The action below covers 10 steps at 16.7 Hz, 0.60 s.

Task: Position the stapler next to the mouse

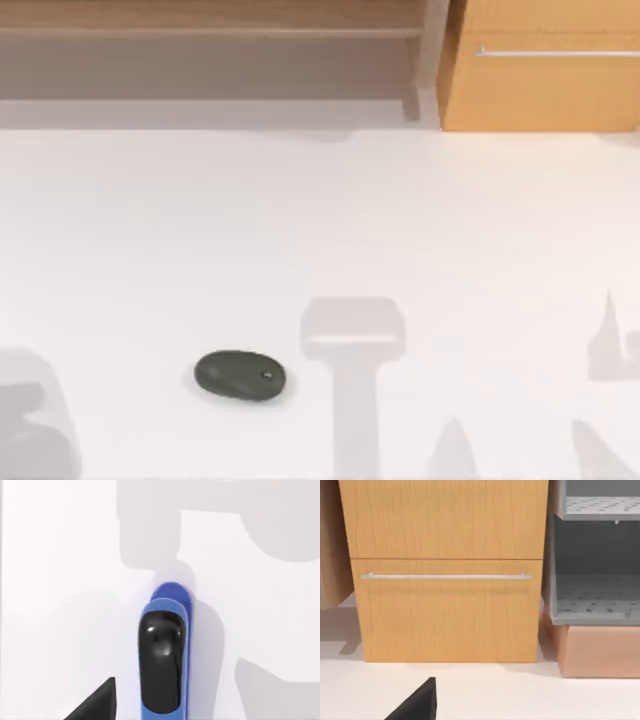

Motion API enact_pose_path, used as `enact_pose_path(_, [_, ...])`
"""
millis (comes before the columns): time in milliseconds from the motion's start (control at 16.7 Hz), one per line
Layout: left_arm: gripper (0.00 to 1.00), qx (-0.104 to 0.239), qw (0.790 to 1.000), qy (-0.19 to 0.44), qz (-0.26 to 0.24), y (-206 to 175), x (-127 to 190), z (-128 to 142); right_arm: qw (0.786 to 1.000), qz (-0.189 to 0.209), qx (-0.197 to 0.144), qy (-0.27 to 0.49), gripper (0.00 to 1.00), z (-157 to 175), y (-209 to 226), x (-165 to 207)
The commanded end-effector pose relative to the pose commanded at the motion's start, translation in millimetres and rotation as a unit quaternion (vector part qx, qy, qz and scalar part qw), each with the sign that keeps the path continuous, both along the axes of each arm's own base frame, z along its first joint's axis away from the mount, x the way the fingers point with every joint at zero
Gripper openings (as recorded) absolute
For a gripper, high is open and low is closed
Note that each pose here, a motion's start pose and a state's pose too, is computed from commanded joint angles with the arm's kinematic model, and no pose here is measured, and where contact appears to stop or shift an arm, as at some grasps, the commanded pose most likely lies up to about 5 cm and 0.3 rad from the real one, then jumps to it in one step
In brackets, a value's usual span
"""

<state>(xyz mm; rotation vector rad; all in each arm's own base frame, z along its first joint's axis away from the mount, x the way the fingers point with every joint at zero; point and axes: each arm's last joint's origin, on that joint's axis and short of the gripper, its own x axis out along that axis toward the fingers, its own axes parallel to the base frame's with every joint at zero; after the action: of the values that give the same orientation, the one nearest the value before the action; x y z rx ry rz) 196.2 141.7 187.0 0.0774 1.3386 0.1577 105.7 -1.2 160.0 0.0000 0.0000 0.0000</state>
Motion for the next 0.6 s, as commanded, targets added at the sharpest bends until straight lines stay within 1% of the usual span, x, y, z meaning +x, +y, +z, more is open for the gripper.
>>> enact_pose_path(120, [1.0,-0.031,0.998,0.052,0.004,24.0,4.9,-9.3,1.0,0.0,0.0,0.0,1.0,0.0,0.0,0.0])
enact_pose_path(300, [1.0,-0.067,0.993,0.097,0.007,50.6,7.6,-20.2,1.0,0.0,0.0,0.0,1.0,0.0,0.0,0.0])
enact_pose_path(420, [1.0,-0.078,0.991,0.11,0.008,58.9,7.9,-23.9,1.0,0.0,0.0,0.0,1.0,0.0,0.0,0.0])
enact_pose_path(600, [1.0,-0.08,0.991,0.111,0.008,59.9,7.9,-24.4,1.0,0.0,0.0,0.0,1.0,0.0,0.0,0.0])
